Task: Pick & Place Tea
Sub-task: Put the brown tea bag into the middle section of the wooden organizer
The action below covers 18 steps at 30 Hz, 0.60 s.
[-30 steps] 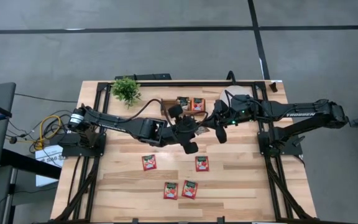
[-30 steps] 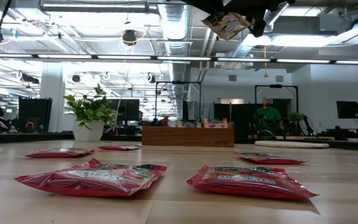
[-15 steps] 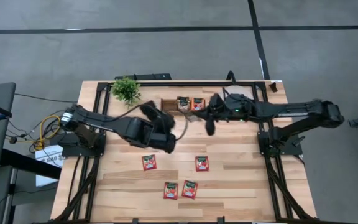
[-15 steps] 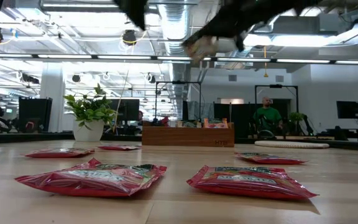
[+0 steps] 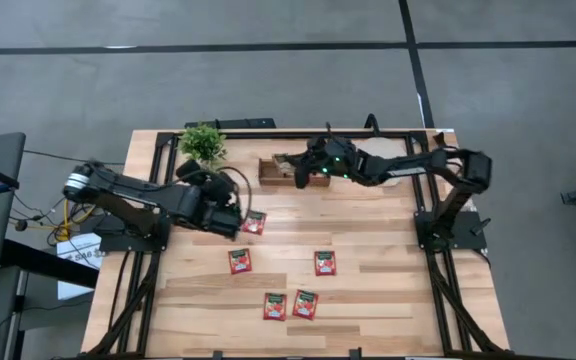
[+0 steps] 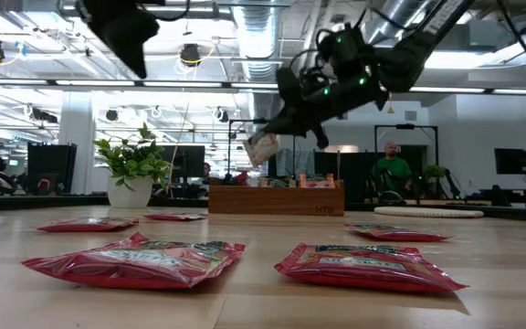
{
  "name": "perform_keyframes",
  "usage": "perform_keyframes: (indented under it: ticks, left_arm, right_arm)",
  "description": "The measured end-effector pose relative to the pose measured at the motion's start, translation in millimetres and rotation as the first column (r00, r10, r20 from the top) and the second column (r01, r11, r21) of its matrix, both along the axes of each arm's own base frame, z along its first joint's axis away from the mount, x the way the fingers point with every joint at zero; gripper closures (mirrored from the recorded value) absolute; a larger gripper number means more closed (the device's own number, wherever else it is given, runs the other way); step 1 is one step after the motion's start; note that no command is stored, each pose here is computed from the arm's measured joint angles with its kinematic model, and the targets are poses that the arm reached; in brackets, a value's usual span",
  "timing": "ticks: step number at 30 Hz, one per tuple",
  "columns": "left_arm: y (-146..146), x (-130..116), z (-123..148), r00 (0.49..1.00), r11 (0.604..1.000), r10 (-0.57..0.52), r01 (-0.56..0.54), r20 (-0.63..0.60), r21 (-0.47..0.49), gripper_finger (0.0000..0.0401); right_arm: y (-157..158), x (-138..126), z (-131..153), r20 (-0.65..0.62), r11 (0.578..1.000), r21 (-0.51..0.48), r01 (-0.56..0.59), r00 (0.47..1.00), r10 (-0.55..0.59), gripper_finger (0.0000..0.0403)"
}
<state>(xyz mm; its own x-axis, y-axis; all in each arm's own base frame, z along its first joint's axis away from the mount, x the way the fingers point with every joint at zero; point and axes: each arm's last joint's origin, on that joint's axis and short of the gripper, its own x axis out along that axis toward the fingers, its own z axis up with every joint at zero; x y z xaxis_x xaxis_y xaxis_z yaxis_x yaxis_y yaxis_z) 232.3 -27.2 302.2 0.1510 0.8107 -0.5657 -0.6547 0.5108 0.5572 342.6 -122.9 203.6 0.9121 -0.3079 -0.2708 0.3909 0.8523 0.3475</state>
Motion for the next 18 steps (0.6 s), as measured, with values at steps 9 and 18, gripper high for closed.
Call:
perform_keyframes:
  ticks: [9,18]
  left_arm:
    - [8,-41,-3,0.991,0.998,0.001,0.008,0.135,-0.067,0.0229]
    - [11,-53,2,0.99,0.997,-0.029,0.038,0.138,-0.064,0.0229]
  right_arm:
    - [-19,2,-27,-0.058,0.985,-0.029,0.172,0.983,-0.173,0.0403]
    - [-19,0,-33,-0.135,0.978,-0.06,0.202,0.969,-0.208,0.0403]
